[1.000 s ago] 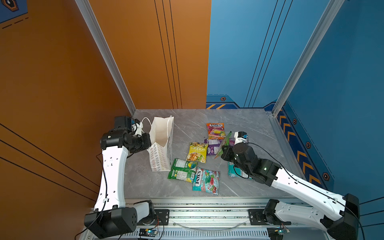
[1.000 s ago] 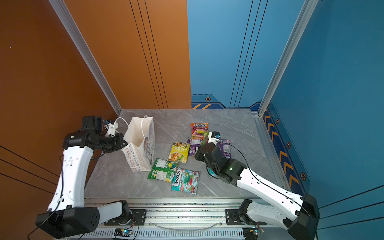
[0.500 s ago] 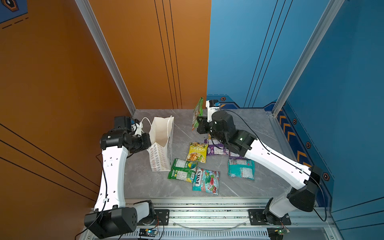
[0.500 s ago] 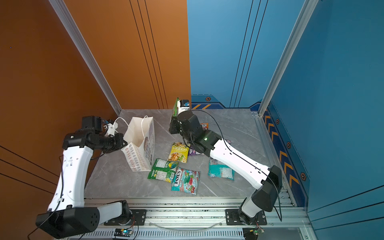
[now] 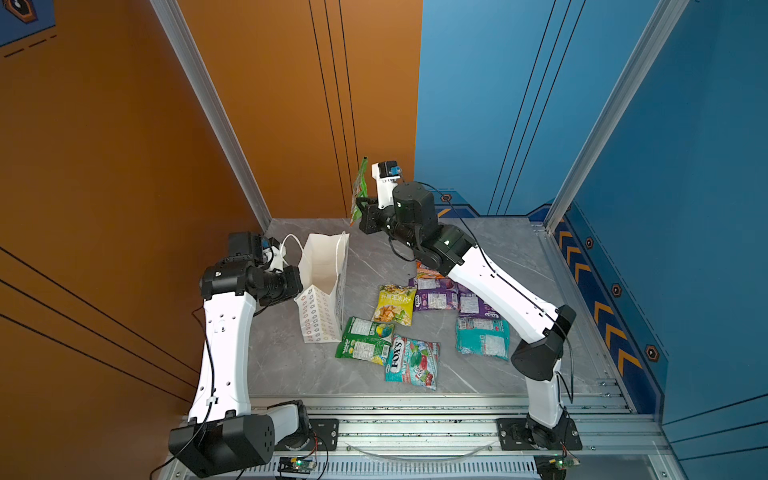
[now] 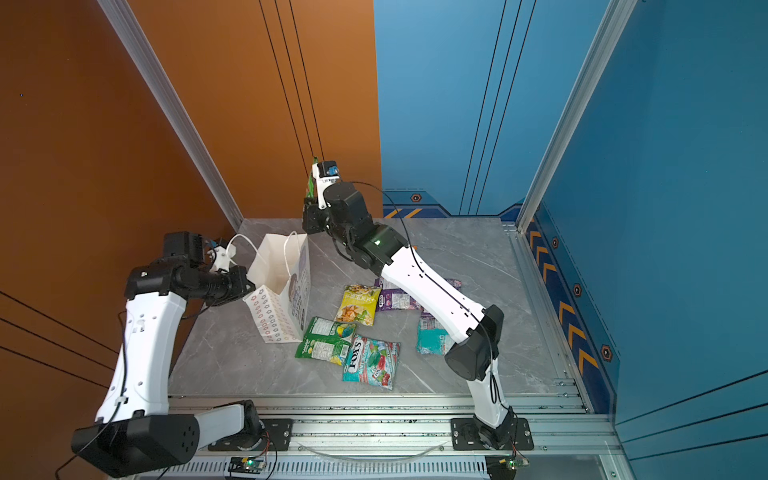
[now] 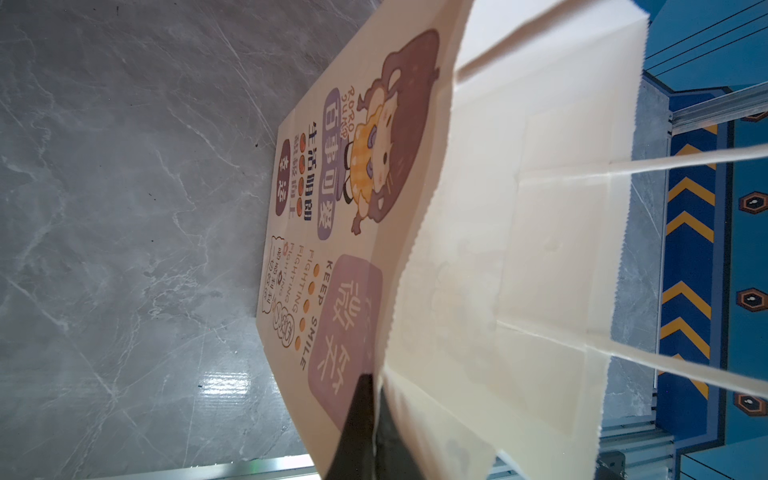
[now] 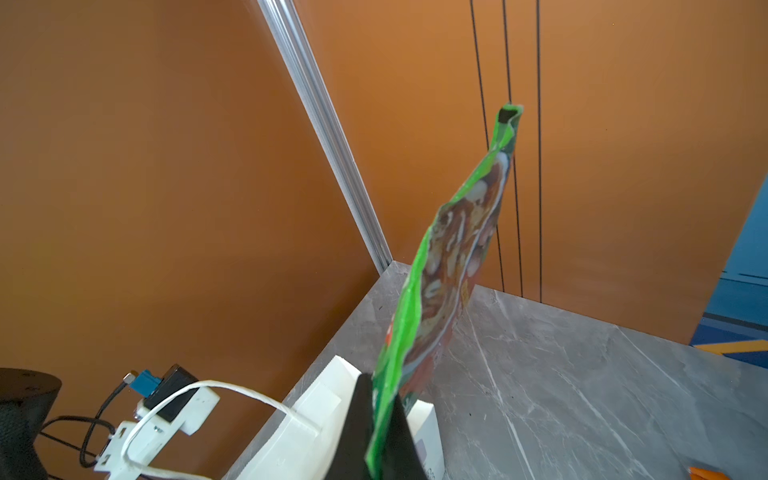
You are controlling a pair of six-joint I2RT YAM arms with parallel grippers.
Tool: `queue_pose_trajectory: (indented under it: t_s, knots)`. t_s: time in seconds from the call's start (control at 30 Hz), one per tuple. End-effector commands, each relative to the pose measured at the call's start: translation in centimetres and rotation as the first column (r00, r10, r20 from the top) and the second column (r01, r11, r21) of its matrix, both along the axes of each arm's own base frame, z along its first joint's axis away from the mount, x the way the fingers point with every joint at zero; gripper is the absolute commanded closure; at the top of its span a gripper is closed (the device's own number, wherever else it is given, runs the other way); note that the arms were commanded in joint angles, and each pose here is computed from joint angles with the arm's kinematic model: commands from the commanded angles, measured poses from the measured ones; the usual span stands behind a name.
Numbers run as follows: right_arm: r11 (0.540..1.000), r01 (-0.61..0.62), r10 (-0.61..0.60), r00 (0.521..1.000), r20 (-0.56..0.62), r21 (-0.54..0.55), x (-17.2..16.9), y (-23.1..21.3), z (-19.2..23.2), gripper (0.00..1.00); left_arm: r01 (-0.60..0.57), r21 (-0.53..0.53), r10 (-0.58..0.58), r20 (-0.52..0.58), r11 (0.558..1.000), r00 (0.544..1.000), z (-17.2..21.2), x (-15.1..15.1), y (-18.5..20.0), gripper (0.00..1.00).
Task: Place the snacks into the paper bag
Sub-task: 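Lift the green packet with the right gripper and carry it over the bag, then lower the green packet into the bag and open the right gripper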
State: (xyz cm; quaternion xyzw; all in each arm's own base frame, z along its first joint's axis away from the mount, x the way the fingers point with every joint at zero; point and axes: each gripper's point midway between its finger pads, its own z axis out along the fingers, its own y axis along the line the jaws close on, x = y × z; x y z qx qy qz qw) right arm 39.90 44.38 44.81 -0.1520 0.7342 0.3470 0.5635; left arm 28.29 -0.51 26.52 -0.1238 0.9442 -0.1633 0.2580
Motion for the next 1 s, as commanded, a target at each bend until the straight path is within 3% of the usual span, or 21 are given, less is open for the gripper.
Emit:
queue_pose_trajectory:
  t_s: [0.0,0.47,0.97]
  knots:
    - [0.997,-0.075,0.075,0.997,0.018,-0.012,-1.1,1.4,0.8,1.0,0.014,-0.026,-0.013,0.032,1.0,0.999,0.9,-0.5,-0.6,0.95]
    - [0.98,-0.189,0.189,0.982,-0.005,-0.062,-4.4,5.5,-1.0,1.0,0.014,-0.03,-0.014,0.027,0.999,1.0,0.6,-0.6,-0.6,0.95]
    - [0.978,-0.181,0.179,0.983,-0.033,-0.108,-8.2,3.7,-1.9,1.0,0.014,-0.026,-0.014,0.02,1.0,1.0,0.5,-0.4,-0.5,0.95]
